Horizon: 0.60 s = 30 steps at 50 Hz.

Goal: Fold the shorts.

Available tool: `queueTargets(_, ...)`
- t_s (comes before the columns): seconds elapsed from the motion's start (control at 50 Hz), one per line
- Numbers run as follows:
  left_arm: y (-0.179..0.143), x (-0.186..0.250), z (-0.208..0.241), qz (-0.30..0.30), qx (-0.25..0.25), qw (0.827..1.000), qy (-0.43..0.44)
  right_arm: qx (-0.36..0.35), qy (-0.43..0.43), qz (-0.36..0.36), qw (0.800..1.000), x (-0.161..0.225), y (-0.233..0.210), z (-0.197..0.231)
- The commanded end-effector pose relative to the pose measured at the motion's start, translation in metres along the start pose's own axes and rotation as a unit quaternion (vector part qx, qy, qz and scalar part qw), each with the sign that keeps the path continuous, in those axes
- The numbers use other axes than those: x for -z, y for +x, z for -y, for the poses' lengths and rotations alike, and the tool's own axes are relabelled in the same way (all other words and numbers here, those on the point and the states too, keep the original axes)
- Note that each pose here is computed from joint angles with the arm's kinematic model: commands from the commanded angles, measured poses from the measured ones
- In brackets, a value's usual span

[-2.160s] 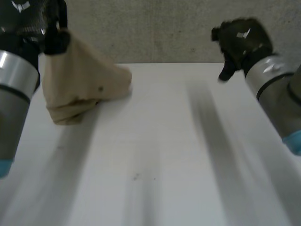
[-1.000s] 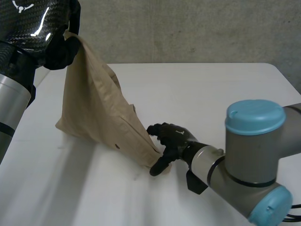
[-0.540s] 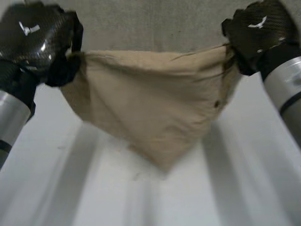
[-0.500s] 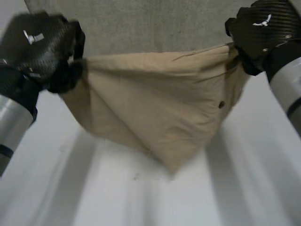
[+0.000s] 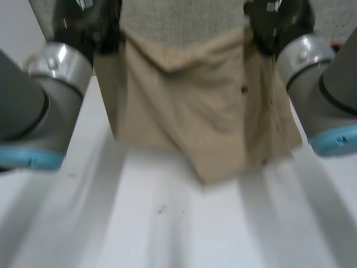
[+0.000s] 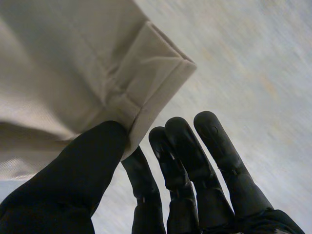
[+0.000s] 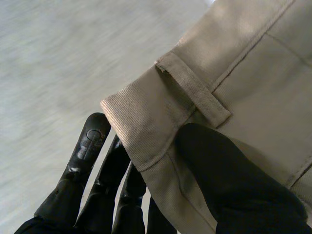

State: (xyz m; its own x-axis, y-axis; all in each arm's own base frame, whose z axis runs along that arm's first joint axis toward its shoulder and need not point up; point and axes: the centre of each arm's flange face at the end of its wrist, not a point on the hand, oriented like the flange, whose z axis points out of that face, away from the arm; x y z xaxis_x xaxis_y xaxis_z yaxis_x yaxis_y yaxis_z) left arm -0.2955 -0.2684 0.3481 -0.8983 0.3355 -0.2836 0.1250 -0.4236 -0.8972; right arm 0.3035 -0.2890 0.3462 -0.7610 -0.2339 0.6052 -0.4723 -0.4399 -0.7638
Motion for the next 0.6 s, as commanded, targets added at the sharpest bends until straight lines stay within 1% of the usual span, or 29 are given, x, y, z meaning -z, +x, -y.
queueTargets(0.02, -0.057, -0.045, 0.127, 0.187, -0.004, 0.952, 0.242, -0.006, 0.269, -0.219, 0.938, -0.016, 0.076, 0.095)
queueTargets(0.04, -0.057, -0.045, 0.127, 0.187, -0.004, 0.952, 0.242, -0.006, 0.265, -0.213, 0.940, -0.014, 0.075, 0.095)
queueTargets(0.06, -0.057, -0.043, 0.129, 0.188, -0.002, 0.952, 0.242, -0.007, 0.249, -0.196, 0.948, -0.012, 0.069, 0.090)
queueTargets(0.08, -0.051, -0.038, 0.120, 0.176, -0.004, 0.960, 0.219, -0.006, 0.238, -0.185, 0.954, -0.011, 0.065, 0.085)
queueTargets(0.12, -0.045, -0.032, 0.105, 0.163, -0.009, 0.968, 0.189, -0.005, 0.212, -0.160, 0.964, -0.009, 0.055, 0.076)
queueTargets(0.14, -0.043, -0.029, 0.095, 0.157, -0.012, 0.973, 0.171, -0.004, 0.186, -0.134, 0.973, -0.007, 0.046, 0.064)
queueTargets(0.16, -0.037, -0.020, 0.077, 0.144, -0.017, 0.980, 0.138, -0.004, 0.171, -0.120, 0.978, -0.005, 0.040, 0.058)
queueTargets(0.2, -0.030, -0.011, 0.057, 0.129, -0.023, 0.986, 0.105, -0.005, 0.139, -0.094, 0.986, -0.002, 0.030, 0.044)
queueTargets(0.22, -0.027, -0.006, 0.046, 0.122, -0.026, 0.988, 0.088, -0.005, 0.109, -0.069, 0.992, 0.003, 0.019, 0.031)
queueTargets(0.24, -0.020, 0.004, 0.025, 0.108, -0.030, 0.992, 0.055, -0.005, 0.091, -0.055, 0.994, 0.006, 0.013, 0.023)
queueTargets(0.28, -0.012, 0.016, 0.002, 0.093, -0.035, 0.995, 0.018, -0.006, 0.061, -0.031, 0.998, 0.012, 0.002, 0.009)
queueTargets(0.3, -0.008, 0.023, -0.009, 0.084, -0.038, 0.996, 0.000, -0.006, 0.032, -0.007, 0.999, 0.018, -0.010, -0.006)
queueTargets(0.32, -0.001, 0.036, -0.029, 0.070, -0.042, 0.996, -0.034, -0.006, 0.017, 0.005, 1.000, 0.021, -0.017, -0.015)
queueTargets(0.36, 0.006, 0.049, -0.049, 0.055, -0.046, 0.995, -0.066, -0.009, -0.013, 0.029, 0.999, 0.025, -0.033, -0.034)
queueTargets(0.38, 0.011, 0.059, -0.064, 0.042, -0.050, 0.994, -0.092, -0.013, -0.041, 0.049, 0.998, 0.029, -0.046, -0.051)
queueTargets(0.44, 0.019, 0.074, -0.091, 0.024, -0.055, 0.989, -0.137, -0.025, -0.080, 0.076, 0.994, 0.036, -0.066, -0.077)
queueTargets(0.46, 0.026, 0.082, -0.111, 0.012, -0.058, 0.984, -0.169, -0.032, -0.100, 0.090, 0.990, 0.038, -0.076, -0.090)
queueTargets(0.52, 0.037, 0.094, -0.137, -0.009, -0.064, 0.974, -0.215, -0.037, -0.141, 0.119, 0.982, 0.045, -0.094, -0.112)
queueTargets(0.54, 0.042, 0.101, -0.146, -0.020, -0.069, 0.969, -0.235, -0.037, -0.141, 0.119, 0.982, 0.045, -0.094, -0.113)
queueTargets(0.58, 0.049, 0.113, -0.151, -0.041, -0.073, 0.962, -0.261, -0.038, -0.183, 0.147, 0.971, 0.053, -0.105, -0.128)
queueTargets(0.6, 0.050, 0.116, -0.152, -0.046, -0.074, 0.959, -0.271, -0.038, -0.184, 0.147, 0.971, 0.053, -0.105, -0.128)
